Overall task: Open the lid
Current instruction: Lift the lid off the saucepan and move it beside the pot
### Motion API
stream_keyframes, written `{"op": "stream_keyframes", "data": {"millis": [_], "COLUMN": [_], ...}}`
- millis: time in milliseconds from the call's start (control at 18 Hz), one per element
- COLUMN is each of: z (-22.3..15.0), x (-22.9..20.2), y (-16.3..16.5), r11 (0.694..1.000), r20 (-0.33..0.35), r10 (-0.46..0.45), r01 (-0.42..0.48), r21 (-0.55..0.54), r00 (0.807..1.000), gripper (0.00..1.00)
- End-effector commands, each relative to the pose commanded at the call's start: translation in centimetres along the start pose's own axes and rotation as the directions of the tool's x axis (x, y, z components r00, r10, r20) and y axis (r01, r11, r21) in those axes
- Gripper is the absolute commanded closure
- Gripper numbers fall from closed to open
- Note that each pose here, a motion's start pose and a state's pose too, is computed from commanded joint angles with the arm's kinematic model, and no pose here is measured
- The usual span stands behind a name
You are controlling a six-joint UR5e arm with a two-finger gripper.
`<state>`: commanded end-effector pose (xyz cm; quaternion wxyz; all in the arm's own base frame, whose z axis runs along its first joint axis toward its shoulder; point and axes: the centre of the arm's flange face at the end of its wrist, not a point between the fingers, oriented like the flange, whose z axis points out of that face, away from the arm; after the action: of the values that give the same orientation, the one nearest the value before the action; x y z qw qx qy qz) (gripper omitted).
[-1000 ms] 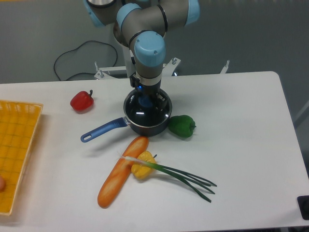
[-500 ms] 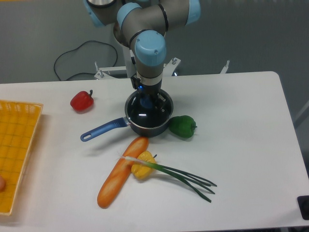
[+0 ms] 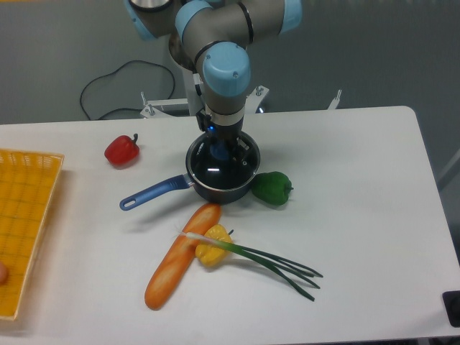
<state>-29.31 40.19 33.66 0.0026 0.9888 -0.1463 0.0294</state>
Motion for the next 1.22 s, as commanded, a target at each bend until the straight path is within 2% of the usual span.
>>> {"op": "stream_keyframes", "data": {"millis": [222, 556, 944, 1222], "z": [-1.4, -4.2, -4.1, -3.5], "x": [-1.6, -5.2, -9.9, -11.7], "y": [-0.3, 1.7, 5.4, 8.0], "r11": [0.998, 0.994, 0.989, 0.984], "r20": [0.026, 0.079, 0.082, 0.075], "r10": [0.062, 0.104, 0.145, 0.176], "r01": [-0.062, -0.106, -0.147, -0.178], "r21": [0.009, 0.026, 0.02, 0.015], "r00": [0.998, 0.991, 0.986, 0.981], "gripper": [0.46, 0.46, 0.46, 0.46]}}
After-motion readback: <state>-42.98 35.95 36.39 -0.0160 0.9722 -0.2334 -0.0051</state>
